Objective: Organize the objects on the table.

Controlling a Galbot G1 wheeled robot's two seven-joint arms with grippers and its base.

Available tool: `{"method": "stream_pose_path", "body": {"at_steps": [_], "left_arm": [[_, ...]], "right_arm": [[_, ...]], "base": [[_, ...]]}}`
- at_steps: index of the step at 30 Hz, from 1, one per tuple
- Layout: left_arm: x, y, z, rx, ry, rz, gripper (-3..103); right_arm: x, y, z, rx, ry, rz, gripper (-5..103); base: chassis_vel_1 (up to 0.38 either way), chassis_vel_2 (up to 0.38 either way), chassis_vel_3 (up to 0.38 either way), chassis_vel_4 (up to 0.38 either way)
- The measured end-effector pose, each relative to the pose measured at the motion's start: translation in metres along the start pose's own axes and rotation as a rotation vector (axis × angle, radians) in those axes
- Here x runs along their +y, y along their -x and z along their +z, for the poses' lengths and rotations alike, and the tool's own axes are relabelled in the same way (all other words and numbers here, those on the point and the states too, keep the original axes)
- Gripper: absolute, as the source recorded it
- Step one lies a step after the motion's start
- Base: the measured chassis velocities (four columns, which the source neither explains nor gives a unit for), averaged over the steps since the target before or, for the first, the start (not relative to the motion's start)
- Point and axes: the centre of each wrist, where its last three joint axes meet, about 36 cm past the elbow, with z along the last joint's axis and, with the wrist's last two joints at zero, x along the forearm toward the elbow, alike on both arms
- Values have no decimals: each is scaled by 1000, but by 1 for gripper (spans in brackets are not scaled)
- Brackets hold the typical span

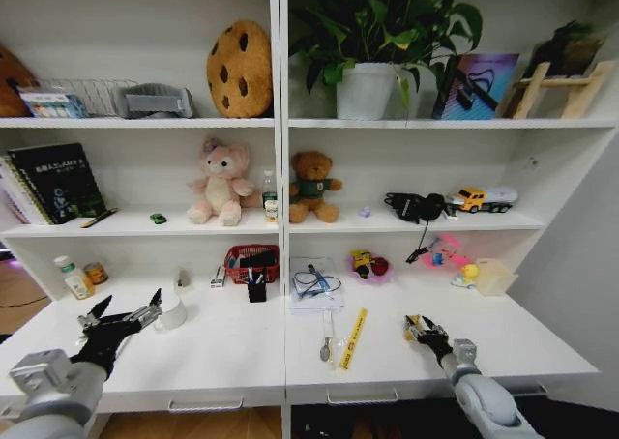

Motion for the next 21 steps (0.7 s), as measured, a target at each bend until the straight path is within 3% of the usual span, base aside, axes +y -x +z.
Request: {"method": "stream_pose_path", "body": {"at_steps": [1, 5, 8, 10, 18, 21], "left_arm": [[0, 0, 0, 0, 0, 0, 100], [0, 0, 0, 0, 0, 0, 100], [0, 0, 0, 0, 0, 0, 100], [0, 0, 0, 0, 0, 0, 100], [0, 0, 0, 0, 0, 0, 100], [0, 0, 0, 0, 0, 0, 100]], "right_arm": [[0, 0, 0, 0, 0, 0, 40], [2, 1, -1, 3, 4, 0, 19], [2, 2, -1, 3, 4, 2, 13], [2, 2, 0, 6, 4, 5, 3], [3, 1, -3, -3, 7, -1, 0], [5, 1, -24, -38, 5, -18, 0]], "base": [[0, 0, 0, 0], [0, 0, 0, 0], [0, 0, 0, 0], [0, 0, 0, 0], [0, 0, 0, 0], [0, 0, 0, 0]]}}
